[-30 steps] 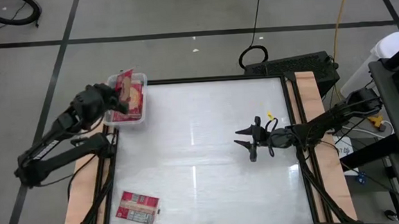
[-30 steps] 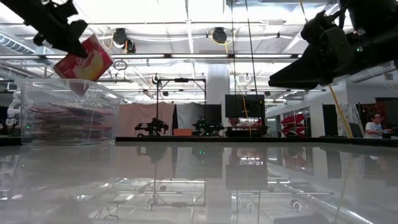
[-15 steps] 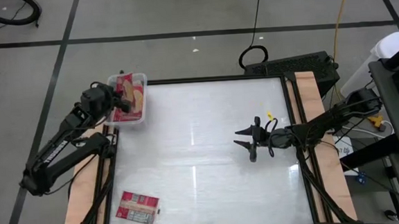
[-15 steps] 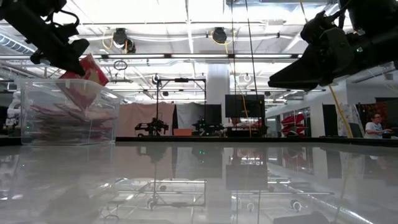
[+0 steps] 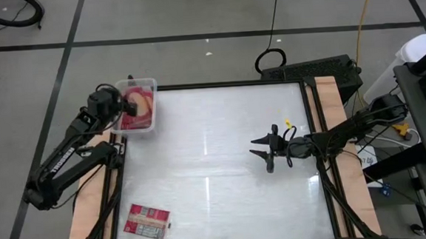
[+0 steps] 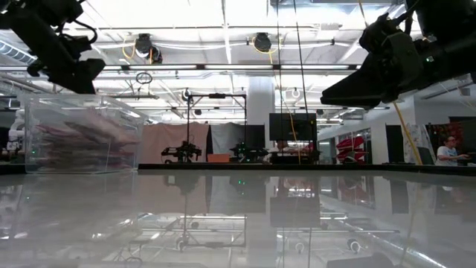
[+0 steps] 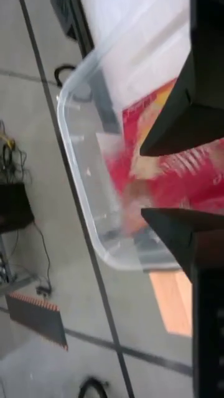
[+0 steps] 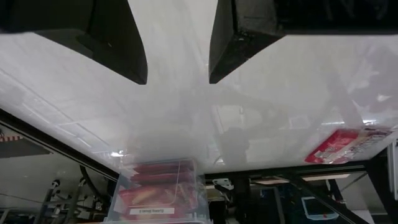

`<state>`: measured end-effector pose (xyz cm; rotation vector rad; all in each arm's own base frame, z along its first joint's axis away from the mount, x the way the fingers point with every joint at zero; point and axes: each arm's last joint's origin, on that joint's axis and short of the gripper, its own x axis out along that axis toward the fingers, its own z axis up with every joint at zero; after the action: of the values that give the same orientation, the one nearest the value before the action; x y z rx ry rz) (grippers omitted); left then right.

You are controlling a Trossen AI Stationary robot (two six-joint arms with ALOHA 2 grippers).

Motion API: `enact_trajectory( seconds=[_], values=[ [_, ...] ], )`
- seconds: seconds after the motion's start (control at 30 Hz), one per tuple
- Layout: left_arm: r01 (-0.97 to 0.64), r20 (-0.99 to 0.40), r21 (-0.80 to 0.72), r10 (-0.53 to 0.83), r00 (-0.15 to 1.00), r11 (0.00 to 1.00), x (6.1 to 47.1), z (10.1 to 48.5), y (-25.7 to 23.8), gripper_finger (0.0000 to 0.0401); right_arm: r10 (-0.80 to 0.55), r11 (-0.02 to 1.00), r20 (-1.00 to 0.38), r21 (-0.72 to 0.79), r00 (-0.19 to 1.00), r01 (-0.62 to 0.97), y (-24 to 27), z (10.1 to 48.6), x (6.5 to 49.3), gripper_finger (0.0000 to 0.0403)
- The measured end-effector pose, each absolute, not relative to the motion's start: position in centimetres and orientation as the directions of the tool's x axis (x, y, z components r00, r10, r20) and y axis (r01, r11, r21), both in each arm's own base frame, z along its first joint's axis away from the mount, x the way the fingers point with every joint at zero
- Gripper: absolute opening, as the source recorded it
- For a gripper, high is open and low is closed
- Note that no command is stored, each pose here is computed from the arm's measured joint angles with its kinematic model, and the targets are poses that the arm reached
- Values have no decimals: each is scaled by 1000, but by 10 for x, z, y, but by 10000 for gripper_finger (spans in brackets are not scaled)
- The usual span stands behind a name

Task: Sort popcorn bags into baskets
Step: Stack the red popcorn pack into the bin

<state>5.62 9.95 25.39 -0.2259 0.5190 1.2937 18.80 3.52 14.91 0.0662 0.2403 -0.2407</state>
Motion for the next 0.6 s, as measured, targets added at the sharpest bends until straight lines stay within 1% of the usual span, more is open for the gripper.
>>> enact_trajectory(
  seconds=[0.1,0.17,0.23,0.37,0.6],
  values=[
    [-960,-482,141,864,146,241,55,254,101,171,-228,969,-243,40,943,245,35,149,188,167],
    [-962,-477,132,866,152,241,56,254,101,182,-228,969,-242,41,943,244,35,149,188,167],
    [-959,-480,113,859,177,261,57,254,101,187,-228,969,-241,42,943,245,35,149,188,167],
    [-937,-493,51,824,277,346,61,254,99,182,-227,967,-241,58,943,248,35,149,188,167],
    [-832,-508,-64,700,502,551,73,254,90,151,-228,964,-243,82,943,254,35,149,188,167]
  ],
)
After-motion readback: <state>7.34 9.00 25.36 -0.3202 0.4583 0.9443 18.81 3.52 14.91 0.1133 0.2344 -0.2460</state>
